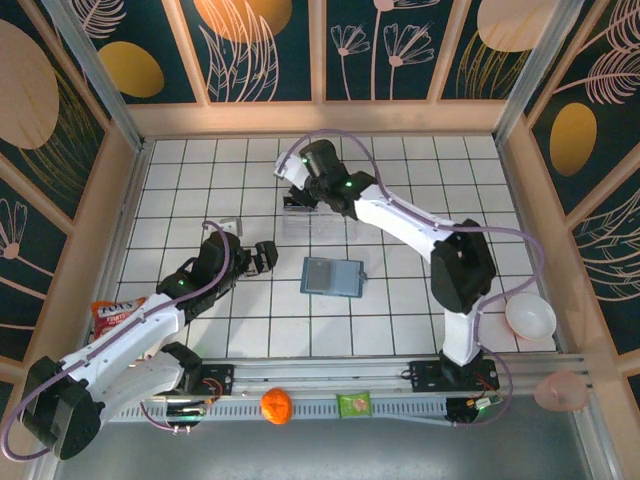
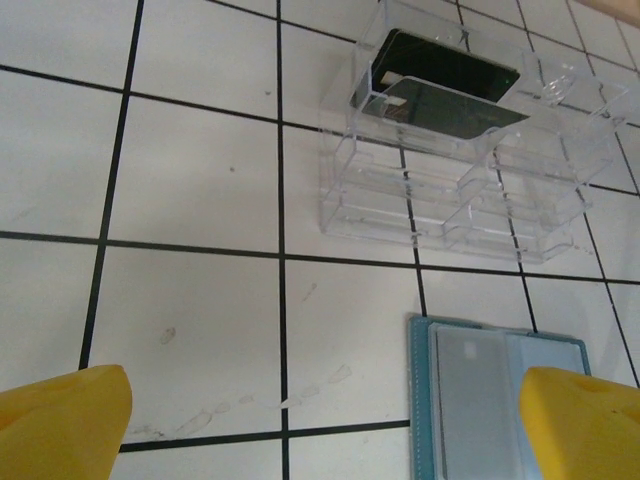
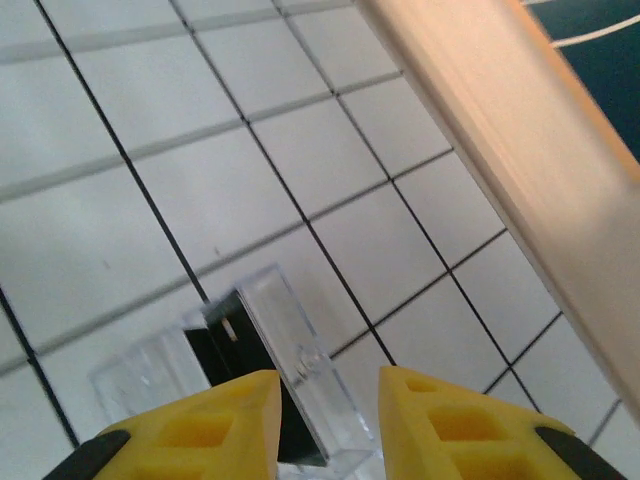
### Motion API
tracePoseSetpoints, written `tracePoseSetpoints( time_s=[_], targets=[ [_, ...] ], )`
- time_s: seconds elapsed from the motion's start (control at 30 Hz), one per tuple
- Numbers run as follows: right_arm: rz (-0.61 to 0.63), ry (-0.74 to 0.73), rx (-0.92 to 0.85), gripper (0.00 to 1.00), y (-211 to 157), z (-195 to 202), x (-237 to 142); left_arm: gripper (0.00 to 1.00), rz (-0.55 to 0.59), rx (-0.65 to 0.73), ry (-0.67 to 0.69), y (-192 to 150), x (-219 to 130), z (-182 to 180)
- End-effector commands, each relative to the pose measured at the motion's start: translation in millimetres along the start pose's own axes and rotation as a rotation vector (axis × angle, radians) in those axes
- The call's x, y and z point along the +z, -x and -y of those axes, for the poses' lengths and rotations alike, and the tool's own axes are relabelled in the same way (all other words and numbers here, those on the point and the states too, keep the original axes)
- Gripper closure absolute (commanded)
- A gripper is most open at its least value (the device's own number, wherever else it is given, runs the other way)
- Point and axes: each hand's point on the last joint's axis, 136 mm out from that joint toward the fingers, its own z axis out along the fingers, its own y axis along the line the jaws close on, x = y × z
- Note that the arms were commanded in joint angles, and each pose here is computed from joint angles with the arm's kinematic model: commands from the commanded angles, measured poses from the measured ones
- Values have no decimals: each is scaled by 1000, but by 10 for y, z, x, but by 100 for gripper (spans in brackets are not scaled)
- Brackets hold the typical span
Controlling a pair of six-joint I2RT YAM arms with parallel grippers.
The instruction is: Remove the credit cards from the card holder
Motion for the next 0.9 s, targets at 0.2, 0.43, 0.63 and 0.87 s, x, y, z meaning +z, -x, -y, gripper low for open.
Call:
tracePoseSetpoints(
  time_s=[0.2,0.43,0.63,0.87],
  targets=[
    [41,138,582,82,-147,-273,-209,1,56,-51,34,33,82,-110],
    [-173,134,669,100,-819,-598,23,1,75,-70,32,16,66,-149],
    [-236,100,641,100,-898,-644,279,1,70,-67,32,-8,52,-165],
    [-264,-21,610,100,-886,-429,542,1,70,-71,23,-17,35,-159]
  ],
)
